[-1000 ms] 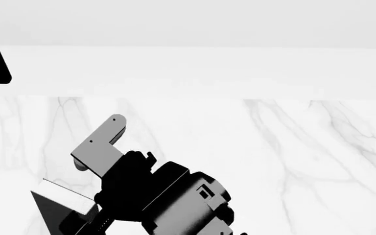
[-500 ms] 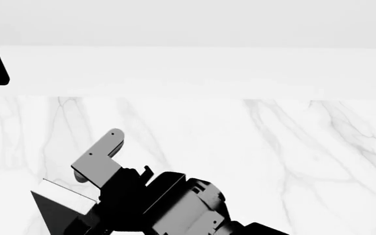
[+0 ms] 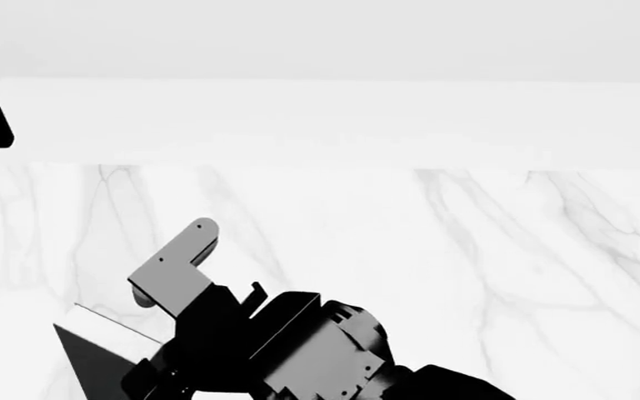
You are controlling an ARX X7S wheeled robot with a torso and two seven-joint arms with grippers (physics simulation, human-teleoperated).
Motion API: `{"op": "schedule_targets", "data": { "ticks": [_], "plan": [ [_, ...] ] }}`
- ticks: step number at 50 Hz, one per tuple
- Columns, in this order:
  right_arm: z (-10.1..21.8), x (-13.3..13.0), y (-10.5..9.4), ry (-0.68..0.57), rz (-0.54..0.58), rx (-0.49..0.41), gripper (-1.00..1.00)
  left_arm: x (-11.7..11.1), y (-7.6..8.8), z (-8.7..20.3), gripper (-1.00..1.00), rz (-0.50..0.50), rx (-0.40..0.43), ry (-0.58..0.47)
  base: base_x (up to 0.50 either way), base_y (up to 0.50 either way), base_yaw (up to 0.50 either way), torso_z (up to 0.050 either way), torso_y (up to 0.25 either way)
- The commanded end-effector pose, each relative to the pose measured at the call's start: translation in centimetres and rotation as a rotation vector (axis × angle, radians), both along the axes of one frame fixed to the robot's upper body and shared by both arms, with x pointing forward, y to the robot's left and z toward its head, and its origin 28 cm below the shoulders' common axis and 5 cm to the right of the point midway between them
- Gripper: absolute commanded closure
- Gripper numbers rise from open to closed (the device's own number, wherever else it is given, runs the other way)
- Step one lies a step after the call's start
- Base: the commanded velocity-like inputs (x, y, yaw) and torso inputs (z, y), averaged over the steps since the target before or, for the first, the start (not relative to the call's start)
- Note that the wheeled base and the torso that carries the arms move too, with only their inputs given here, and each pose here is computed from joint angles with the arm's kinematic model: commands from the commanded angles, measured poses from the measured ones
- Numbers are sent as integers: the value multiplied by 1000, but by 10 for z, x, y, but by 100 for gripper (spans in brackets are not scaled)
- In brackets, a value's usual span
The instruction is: Pick up the book on the left and place it on top of the shelf.
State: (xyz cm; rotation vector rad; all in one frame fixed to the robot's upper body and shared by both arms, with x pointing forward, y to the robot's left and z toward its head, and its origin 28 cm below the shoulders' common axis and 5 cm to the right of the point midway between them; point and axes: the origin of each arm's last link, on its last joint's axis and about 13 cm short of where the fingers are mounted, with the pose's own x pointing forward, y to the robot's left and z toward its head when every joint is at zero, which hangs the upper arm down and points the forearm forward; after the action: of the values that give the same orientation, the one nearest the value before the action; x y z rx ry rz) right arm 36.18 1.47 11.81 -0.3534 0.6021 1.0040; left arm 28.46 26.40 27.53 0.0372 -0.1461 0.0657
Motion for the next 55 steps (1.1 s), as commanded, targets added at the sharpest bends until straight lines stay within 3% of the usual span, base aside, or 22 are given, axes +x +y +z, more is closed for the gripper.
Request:
{"op": "schedule_targets", "data": {
  "ticks": [1,8,22,26,28,35,40,42,49,51,55],
  "plan": [
    [29,-1,0,-67,20,36,100,0,0,-1,-100,0,-1,2,0,0,0,0,0],
    [70,-2,-8,-143,7,66,100,-1,-1,1,-100,-4,1,0,0,0,0,0,0],
    [119,-5,-26,-281,-50,61,100,-1,-1,1,-100,-3,2,0,0,0,0,0,1],
    [128,-1,-36,-566,-135,-92,100,1,-1,1,-100,-3,0,1,0,0,0,0,0],
    [129,5,-42,-790,-182,-239,100,1,-1,0,-100,-4,3,3,0,0,0,0,0],
    [142,10,-55,-919,-267,-365,100,2,0,-2,-100,2,5,8,0,0,0,0,1],
    [143,21,-66,-1113,-349,-547,100,1,0,-1,-100,1,6,6,0,0,0,0,2],
    [144,22,-68,-1141,-366,-578,100,1,0,-1,-100,2,5,7,0,0,0,0,0],
    [148,36,-81,-1311,-478,-815,100,1,-1,-1,-100,0,5,6,0,0,0,0,1],
    [148,39,-86,-1307,-501,-869,100,1,-1,-2,-100,1,5,6,0,0,0,0,0],
    [151,43,-91,-1284,-531,-892,100,1,-1,-2,-100,2,6,7,0,0,0,0,3]
  ]
}}
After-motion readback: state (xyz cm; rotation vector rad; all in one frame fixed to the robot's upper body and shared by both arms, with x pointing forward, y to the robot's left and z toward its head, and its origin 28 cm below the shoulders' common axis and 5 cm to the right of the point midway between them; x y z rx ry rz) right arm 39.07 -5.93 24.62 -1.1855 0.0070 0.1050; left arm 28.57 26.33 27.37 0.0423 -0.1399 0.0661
